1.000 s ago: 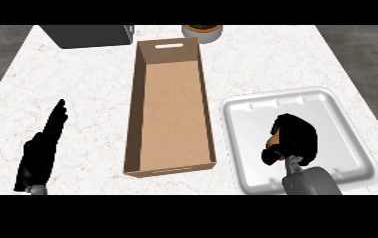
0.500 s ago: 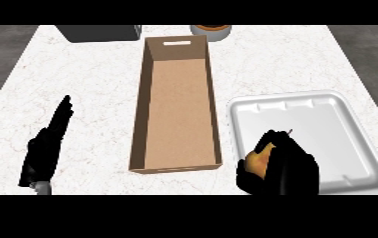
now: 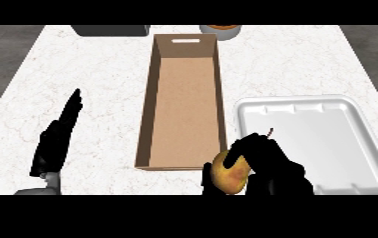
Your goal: Pick the pear from the tray and place it in the cardboard box
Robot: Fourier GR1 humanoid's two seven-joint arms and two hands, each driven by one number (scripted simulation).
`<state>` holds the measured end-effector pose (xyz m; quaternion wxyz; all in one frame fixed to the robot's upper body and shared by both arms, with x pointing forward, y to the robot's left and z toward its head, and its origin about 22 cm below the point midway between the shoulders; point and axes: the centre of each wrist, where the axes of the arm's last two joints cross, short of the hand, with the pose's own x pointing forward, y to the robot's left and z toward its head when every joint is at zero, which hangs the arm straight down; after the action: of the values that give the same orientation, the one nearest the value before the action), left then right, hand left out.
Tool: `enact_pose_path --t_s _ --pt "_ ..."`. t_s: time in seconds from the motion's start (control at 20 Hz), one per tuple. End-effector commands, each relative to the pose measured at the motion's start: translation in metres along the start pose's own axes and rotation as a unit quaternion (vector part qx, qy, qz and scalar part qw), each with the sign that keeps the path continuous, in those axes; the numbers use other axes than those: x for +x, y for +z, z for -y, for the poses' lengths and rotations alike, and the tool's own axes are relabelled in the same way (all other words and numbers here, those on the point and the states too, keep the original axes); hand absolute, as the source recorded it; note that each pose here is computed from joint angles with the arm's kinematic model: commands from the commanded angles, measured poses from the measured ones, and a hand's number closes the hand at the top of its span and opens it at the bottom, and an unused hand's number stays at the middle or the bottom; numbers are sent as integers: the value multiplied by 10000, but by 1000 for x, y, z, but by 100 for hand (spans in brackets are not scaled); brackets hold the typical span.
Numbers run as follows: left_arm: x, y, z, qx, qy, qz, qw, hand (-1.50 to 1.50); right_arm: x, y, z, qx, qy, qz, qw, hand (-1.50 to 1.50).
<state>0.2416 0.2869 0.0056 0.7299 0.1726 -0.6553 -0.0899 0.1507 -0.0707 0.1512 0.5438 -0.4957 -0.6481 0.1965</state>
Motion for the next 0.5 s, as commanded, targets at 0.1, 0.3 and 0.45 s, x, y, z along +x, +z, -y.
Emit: enact_pose_path --t_s 0.1,0.3,0.45 --pt "7 -9 -17 -33 -30 54 10000 0 26 -34 -12 -48 -202 -594 9980 150" --pt "0 1 7 -59 54 115 9999 0 39 -70 -22 34 -103 -805 9967 150" --pt "-1 1 3 -126 -43 98 9999 0 53 -98 -30 75 -99 -839 9964 150"
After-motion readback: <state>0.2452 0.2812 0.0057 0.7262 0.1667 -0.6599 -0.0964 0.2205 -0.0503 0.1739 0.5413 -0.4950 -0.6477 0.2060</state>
